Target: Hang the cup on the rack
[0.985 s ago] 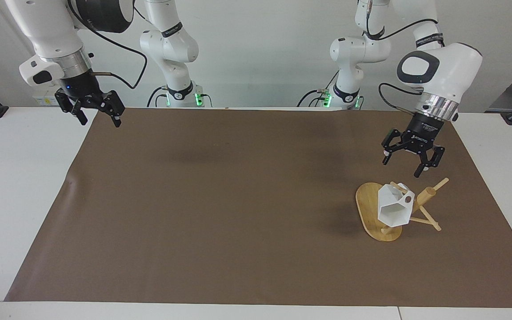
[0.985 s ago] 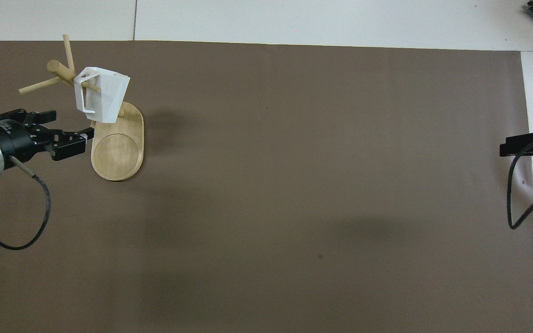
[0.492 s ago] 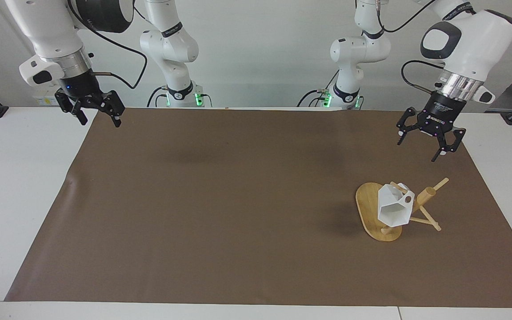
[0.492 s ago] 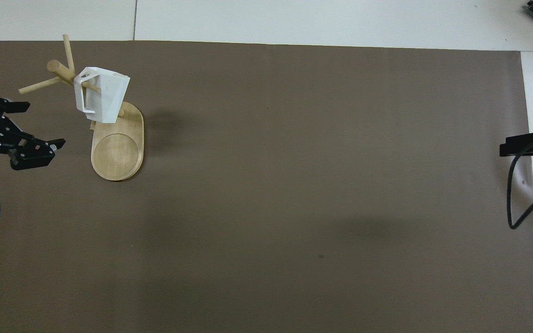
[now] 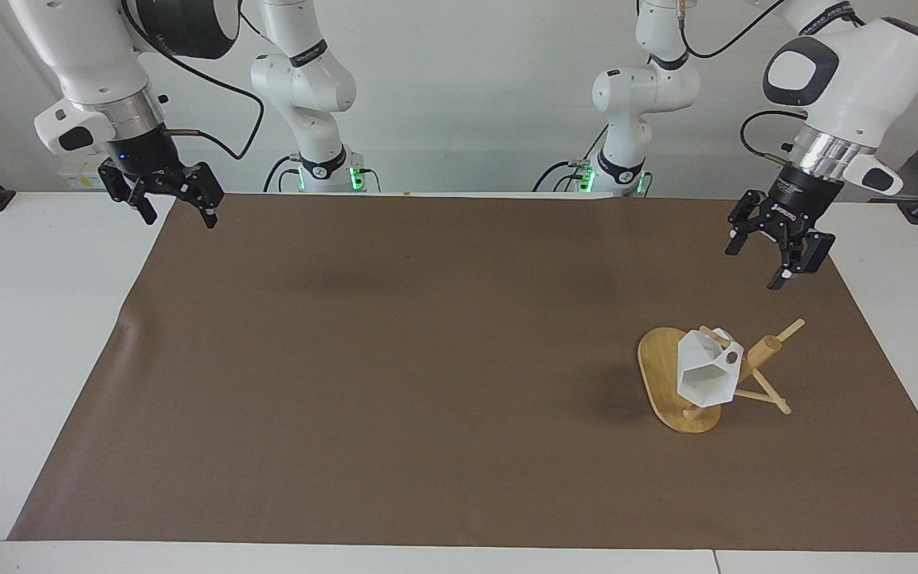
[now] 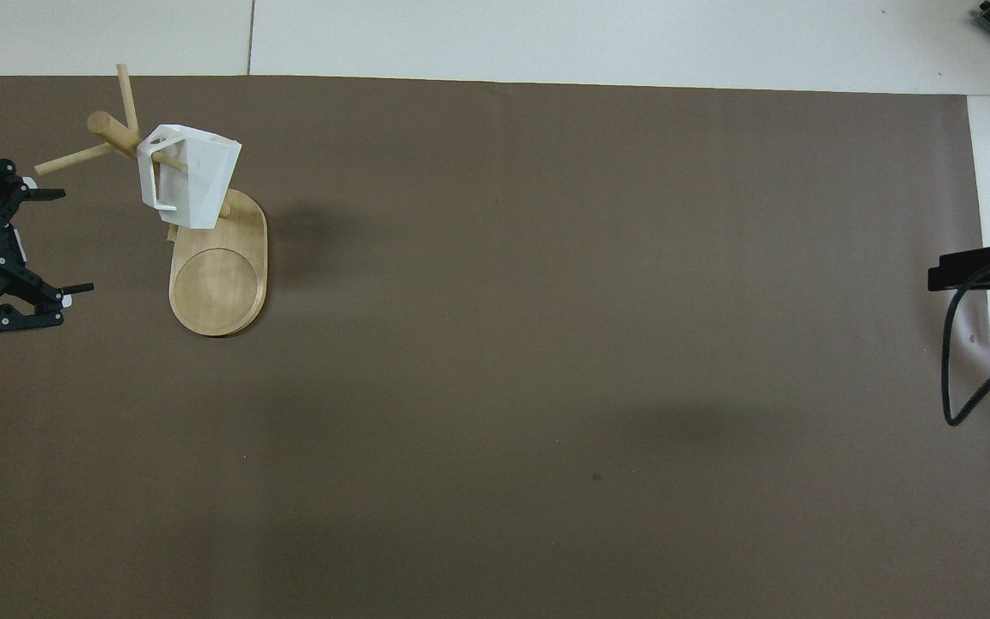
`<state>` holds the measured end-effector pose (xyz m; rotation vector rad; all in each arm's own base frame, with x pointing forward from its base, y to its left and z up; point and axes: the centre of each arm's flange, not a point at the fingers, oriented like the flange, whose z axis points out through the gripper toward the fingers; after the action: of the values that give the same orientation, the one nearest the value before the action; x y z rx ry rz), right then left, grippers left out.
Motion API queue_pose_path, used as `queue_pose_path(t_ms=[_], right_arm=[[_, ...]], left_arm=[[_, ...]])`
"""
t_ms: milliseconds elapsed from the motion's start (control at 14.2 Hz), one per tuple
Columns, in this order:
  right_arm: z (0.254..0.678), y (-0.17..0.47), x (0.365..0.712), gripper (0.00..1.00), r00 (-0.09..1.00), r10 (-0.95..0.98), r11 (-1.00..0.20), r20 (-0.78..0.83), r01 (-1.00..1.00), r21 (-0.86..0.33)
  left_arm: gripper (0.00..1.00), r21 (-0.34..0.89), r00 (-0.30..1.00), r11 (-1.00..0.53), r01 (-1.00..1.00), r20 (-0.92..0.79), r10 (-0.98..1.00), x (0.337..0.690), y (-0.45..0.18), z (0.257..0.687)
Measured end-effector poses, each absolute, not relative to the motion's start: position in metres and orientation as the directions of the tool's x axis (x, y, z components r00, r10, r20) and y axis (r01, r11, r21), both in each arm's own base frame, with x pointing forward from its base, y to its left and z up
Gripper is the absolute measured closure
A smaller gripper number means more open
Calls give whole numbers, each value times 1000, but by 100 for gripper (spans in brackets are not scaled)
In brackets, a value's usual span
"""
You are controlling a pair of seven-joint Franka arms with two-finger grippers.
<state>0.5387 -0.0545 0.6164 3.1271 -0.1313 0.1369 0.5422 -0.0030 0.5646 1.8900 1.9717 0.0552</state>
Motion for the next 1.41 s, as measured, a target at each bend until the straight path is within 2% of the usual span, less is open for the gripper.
queue_pose_path(t_ms=[492,774,914,1055,1407], right_arm=[[616,-55,539,0,993,-83,-996,88,-84,5],[616,-55,539,0,993,-83,-996,88,-84,5],[616,-55,539,0,993,-83,-996,88,-84,5],[616,-55,539,0,993,-83,-996,88,-84,5],[616,-55,539,0,993,-83,-996,88,-84,5]], left_arm=[[0,280,428,-388,878,-99,898,530,-1,604],[0,271,646,-615,740,-32,763,527,-1,609],[0,211,759,-745,633,18,651,523,1,612],[0,154,842,-838,524,56,537,519,6,619],[0,116,955,-961,251,134,266,508,11,643]])
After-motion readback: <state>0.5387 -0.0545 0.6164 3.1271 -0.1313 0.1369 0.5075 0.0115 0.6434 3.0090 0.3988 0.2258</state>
